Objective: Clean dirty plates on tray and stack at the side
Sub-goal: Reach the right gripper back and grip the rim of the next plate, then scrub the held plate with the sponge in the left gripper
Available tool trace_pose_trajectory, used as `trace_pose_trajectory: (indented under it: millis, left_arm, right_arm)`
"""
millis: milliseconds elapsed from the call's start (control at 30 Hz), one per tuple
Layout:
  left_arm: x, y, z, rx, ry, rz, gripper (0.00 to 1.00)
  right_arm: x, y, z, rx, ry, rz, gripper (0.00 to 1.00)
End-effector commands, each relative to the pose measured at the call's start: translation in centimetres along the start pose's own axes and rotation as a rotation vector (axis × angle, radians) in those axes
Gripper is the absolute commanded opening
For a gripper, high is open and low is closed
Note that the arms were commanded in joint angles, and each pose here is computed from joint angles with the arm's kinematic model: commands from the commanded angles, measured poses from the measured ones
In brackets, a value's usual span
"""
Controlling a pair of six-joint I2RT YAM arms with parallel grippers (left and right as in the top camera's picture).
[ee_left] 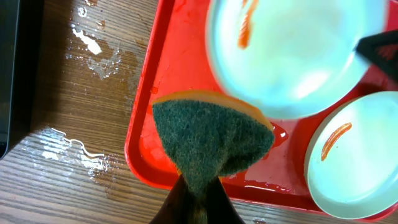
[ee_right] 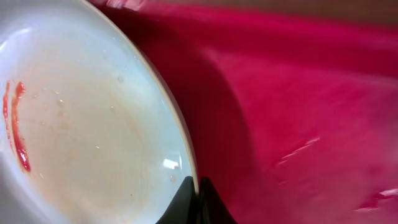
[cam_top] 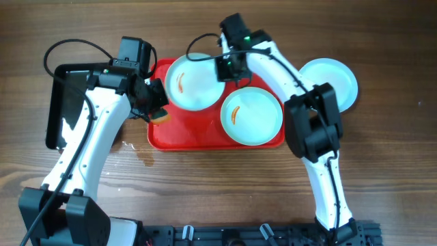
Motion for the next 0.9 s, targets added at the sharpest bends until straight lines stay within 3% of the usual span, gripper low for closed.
trace_pose_trajectory:
  millis: [0,367,867]
  left_arm:
    - [0.3,-0.6,0.1,-0.005,0.009,-0.024,0.04]
    - [0.3,-0.6,0.1,-0.004,0.009,-0.024,0.04]
    - [0.6,2.7,0.7,0.089,0.031,0.029,0.04]
  right_arm:
    - [-1.9,1.6,1.8,0.017,0.044,0.081,0.04]
    - [-6.6,1.6,5.9,0.069,0.042,0.278,0.04]
    - [-8.6,2.9,7.0,0.015,0.020,0.317,0.04]
Point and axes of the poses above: each gripper's point midway between its finger pads, its own y axis out along the fingers, its own z axis along the line the jaws close on, x = y × z, the point moved 4 cm from there along -y, back along the fingers, and after that the axes turned 8 degrees about -y, right-handed, at the moved point
